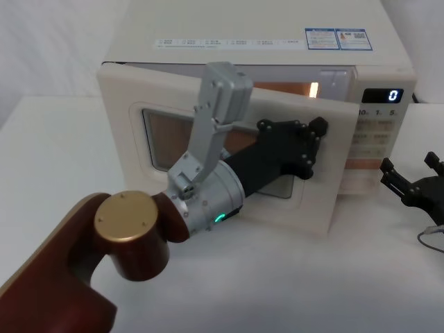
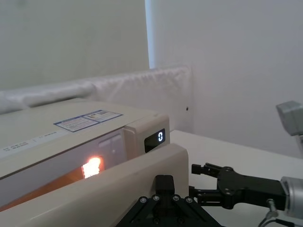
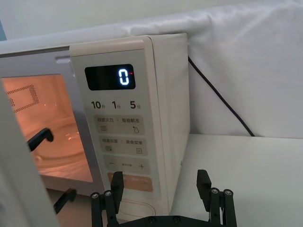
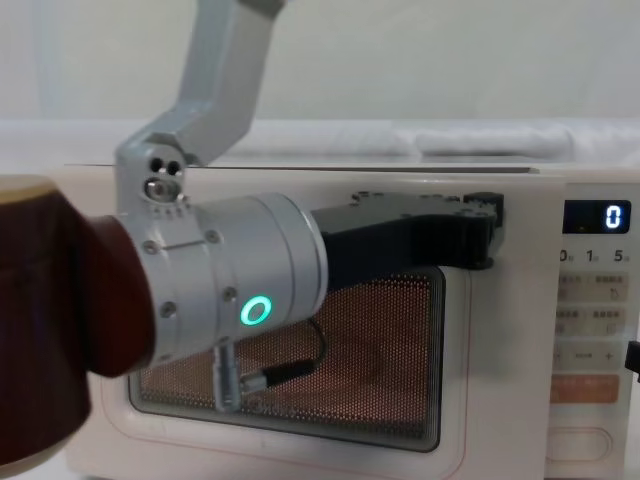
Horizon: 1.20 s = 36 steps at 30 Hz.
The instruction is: Press the button to open the microwave door with one hand; close the microwave door with the other hand.
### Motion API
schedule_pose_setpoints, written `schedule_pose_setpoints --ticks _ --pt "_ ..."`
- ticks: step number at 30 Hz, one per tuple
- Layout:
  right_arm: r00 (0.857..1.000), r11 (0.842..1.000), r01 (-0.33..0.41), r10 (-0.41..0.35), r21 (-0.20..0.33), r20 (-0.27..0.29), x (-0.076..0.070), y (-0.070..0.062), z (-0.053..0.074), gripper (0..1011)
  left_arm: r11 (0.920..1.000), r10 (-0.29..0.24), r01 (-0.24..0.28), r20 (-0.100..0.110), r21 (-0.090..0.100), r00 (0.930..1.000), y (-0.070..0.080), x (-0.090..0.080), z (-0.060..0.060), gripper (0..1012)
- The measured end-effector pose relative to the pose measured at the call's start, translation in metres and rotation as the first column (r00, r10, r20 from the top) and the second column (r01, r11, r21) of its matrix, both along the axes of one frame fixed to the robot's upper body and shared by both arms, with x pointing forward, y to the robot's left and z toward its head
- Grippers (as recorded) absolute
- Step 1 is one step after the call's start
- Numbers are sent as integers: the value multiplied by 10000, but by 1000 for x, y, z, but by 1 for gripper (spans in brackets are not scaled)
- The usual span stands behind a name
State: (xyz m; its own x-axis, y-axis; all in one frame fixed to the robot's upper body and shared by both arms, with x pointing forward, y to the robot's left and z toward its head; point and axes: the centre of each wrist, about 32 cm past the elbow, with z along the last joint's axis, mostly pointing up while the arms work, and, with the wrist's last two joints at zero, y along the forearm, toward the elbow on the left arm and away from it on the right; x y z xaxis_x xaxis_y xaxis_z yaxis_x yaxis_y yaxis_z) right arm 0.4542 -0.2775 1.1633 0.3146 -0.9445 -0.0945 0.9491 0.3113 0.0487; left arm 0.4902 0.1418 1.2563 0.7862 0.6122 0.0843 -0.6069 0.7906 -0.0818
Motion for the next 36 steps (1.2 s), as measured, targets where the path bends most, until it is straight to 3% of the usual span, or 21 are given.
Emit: schedule_pose_setpoints --ticks 7,26,36 --pt "10000 10000 0 0 0 1 0 0 0 1002 9994 194 -195 41 294 9998 -8 11 -2 0" --pt "10000 10000 0 0 0 0 0 0 0 1002 9962 639 -658 335 578 9974 -23 35 -6 0" --pt "10000 10000 0 0 0 0 0 0 0 1002 9951 821 -846 475 512 9955 -31 46 -5 0"
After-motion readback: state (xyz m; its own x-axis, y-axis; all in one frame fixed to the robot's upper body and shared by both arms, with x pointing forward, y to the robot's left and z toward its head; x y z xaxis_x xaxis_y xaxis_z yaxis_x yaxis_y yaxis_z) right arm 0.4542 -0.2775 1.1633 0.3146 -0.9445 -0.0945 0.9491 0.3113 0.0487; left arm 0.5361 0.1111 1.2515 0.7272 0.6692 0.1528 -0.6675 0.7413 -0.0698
